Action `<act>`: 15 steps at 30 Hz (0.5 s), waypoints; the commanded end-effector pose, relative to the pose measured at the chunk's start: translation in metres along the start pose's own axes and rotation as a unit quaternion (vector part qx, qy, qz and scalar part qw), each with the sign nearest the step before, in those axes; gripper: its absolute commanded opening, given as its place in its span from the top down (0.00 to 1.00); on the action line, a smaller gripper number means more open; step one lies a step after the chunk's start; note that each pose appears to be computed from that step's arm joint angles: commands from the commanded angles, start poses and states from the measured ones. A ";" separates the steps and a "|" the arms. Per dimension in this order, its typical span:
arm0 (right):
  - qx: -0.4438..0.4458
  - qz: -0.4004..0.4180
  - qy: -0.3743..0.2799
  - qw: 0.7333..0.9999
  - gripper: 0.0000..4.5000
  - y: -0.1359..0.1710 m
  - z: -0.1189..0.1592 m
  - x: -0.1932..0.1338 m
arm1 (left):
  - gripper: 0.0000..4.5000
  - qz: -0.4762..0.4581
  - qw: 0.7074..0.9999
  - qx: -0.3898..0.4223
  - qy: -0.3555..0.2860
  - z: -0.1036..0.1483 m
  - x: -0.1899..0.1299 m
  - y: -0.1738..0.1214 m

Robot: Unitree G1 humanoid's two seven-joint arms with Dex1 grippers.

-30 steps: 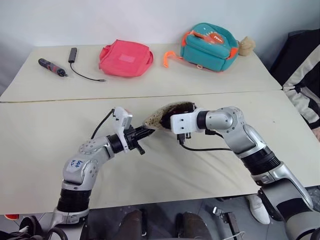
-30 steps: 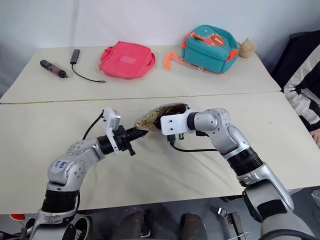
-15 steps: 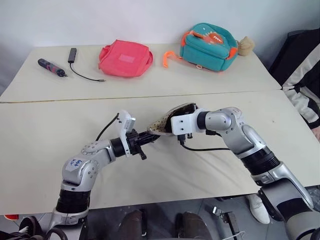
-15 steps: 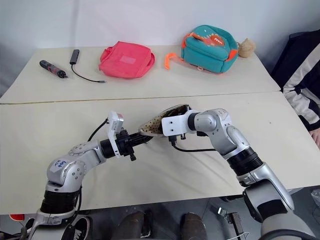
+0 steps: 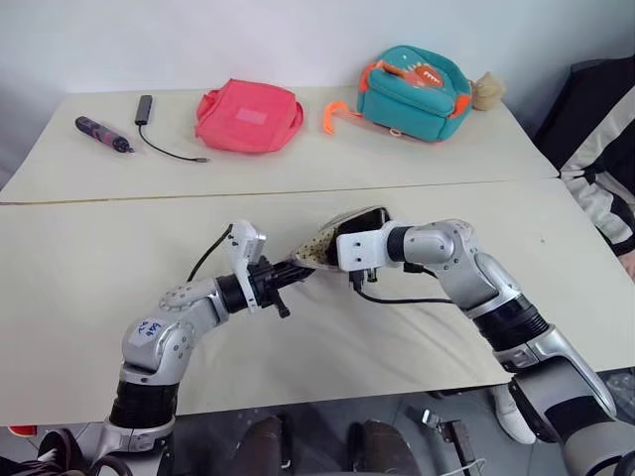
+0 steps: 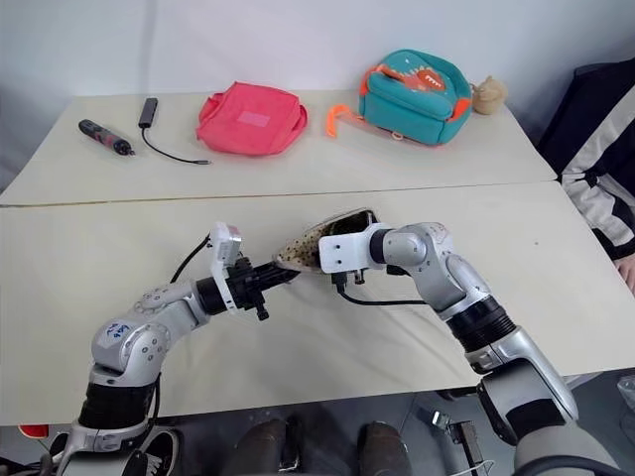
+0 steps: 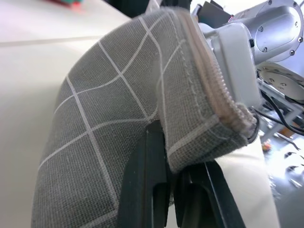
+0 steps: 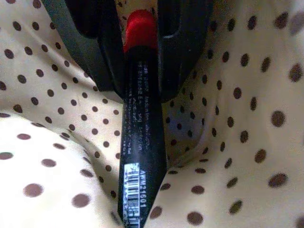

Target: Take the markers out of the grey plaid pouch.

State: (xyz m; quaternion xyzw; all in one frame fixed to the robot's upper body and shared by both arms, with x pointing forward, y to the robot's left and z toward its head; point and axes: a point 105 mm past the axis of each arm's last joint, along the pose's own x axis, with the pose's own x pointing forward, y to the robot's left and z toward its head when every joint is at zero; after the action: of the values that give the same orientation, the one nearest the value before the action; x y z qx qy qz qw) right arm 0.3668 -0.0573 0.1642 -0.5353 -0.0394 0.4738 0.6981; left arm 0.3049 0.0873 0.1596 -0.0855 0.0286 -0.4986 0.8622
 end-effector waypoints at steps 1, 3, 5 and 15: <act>0.041 -0.032 -0.059 0.997 0.87 -0.019 0.018 -0.022 | 1.00 0.028 0.999 0.029 -0.016 0.009 -0.006 0.011; 0.038 -0.024 -0.063 0.997 0.87 -0.020 0.021 -0.030 | 1.00 0.038 0.998 0.042 -0.012 0.009 -0.006 0.016; 0.037 -0.028 -0.064 0.997 0.87 -0.025 0.022 -0.035 | 1.00 0.044 0.997 0.059 -0.006 0.009 -0.006 0.019; -0.038 -0.021 0.002 0.999 0.87 -0.031 0.007 -0.039 | 1.00 0.049 0.996 0.079 -0.016 0.012 0.008 0.019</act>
State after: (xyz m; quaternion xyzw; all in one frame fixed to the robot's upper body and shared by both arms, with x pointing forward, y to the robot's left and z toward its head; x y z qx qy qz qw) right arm 0.3596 -0.0745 0.1909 -0.5233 -0.0348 0.4794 0.7037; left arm 0.3217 0.0861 0.1671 -0.0068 -0.0247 -0.4765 0.8788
